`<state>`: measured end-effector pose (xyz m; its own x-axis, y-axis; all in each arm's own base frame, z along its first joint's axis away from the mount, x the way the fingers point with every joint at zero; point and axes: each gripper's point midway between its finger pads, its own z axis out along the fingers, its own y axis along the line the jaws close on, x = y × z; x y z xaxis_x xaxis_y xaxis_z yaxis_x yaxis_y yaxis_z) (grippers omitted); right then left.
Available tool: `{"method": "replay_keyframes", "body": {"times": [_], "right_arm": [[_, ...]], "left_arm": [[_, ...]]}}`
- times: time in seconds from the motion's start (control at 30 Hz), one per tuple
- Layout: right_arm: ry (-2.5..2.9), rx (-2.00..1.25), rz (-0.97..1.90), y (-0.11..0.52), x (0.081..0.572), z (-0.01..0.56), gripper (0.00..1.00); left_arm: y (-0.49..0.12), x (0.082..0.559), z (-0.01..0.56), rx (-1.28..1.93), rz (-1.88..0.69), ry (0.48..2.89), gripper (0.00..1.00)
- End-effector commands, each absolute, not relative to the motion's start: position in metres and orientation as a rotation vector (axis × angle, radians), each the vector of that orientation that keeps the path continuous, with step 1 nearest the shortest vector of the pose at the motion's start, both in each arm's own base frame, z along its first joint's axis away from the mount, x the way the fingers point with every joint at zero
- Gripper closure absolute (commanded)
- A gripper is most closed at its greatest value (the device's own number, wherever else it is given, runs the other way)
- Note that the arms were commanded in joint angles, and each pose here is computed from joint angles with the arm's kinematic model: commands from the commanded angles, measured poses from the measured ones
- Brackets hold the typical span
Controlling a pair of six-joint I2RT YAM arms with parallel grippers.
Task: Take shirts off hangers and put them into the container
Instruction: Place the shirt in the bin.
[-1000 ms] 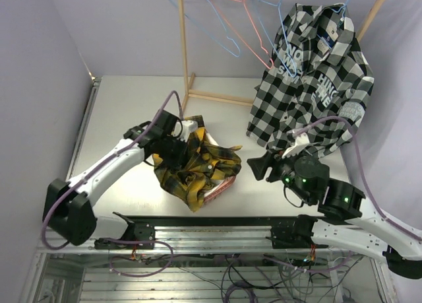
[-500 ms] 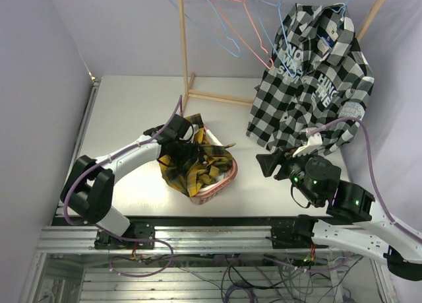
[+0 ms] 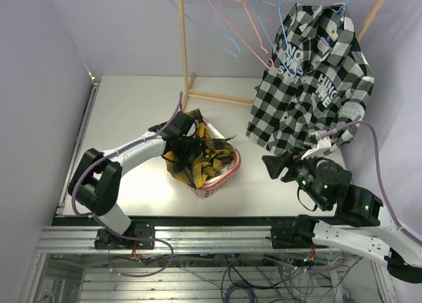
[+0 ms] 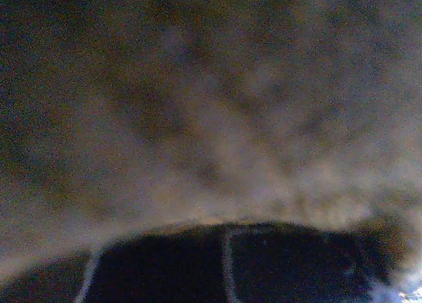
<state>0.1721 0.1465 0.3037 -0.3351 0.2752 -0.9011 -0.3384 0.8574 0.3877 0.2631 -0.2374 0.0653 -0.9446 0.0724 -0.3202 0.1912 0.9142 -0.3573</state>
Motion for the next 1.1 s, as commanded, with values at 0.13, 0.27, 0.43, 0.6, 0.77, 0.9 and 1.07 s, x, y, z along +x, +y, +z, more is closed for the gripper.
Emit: {"method": "replay_keyframes", "body": {"times": [0.13, 0.27, 0.43, 0.6, 0.77, 0.9, 1.07], "right_arm": [[1.829, -0.078, 0.622, 0.15, 0.17, 0.301, 0.39], [1.832, -0.086, 0.624, 0.154, 0.171, 0.302, 0.39], [1.829, -0.09, 0.636, 0.157, 0.171, 0.303, 0.39], [1.834, -0.097, 0.636, 0.161, 0.172, 0.303, 0.39], [1.839, -0.102, 0.628, 0.164, 0.174, 0.304, 0.39], [1.836, -0.1, 0.62, 0.165, 0.176, 0.306, 0.39], [1.835, -0.094, 0.59, 0.162, 0.179, 0.31, 0.39]], "left_arm": [[-0.186, 0.269, 0.065, 0.169, -0.236, 2.75, 0.46], [-0.191, 0.271, 0.097, 0.185, -0.305, 2.674, 0.33], [-0.196, 0.267, 0.128, 0.2, -0.391, 2.614, 0.2], [-0.201, 0.264, 0.156, 0.221, -0.474, 2.539, 0.01], [-0.21, 0.266, 0.2, 0.261, -0.582, 2.397, 0.01], [-0.209, 0.274, 0.236, 0.279, -0.579, 2.291, 0.13], [-0.214, 0.281, 0.282, 0.347, -0.593, 2.191, 0.36]]}}
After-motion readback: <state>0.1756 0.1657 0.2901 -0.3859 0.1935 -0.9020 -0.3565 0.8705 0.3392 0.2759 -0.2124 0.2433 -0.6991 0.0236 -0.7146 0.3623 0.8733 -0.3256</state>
